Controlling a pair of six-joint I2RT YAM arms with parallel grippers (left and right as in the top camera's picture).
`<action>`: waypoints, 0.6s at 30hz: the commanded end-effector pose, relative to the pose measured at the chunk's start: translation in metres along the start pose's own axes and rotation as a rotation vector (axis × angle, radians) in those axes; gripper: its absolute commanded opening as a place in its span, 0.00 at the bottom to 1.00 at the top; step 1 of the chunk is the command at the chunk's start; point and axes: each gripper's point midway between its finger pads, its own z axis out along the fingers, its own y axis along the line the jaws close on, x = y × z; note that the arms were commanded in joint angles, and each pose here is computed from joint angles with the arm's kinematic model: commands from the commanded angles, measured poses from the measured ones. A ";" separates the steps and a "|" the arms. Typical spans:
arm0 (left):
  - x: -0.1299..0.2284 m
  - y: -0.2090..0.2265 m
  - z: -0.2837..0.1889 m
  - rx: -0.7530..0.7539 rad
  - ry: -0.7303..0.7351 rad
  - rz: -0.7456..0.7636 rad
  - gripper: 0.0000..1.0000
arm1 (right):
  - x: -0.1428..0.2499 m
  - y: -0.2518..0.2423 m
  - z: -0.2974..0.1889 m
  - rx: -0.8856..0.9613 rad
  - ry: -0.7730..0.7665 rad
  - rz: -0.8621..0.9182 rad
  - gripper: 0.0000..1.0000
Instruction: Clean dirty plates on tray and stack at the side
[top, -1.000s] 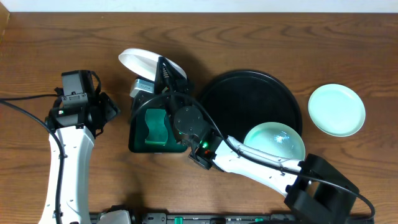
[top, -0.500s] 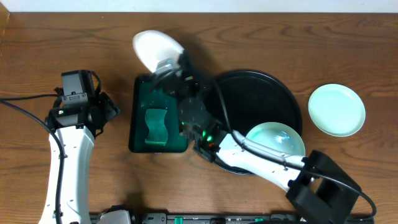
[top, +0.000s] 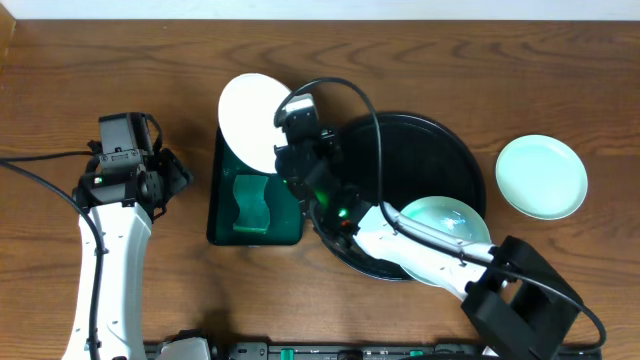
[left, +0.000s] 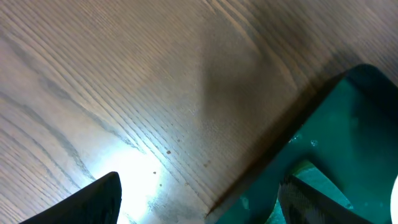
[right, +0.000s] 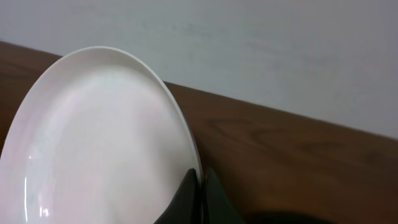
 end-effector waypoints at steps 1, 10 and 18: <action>-0.006 0.000 -0.005 0.002 -0.021 -0.002 0.81 | -0.007 -0.010 0.005 0.002 0.000 0.098 0.01; -0.006 0.000 -0.005 0.002 -0.021 -0.002 0.81 | -0.003 -0.050 0.010 -0.069 0.156 0.355 0.01; -0.006 0.000 -0.005 0.002 -0.021 -0.002 0.81 | 0.001 -0.135 -0.009 0.004 0.311 0.448 0.01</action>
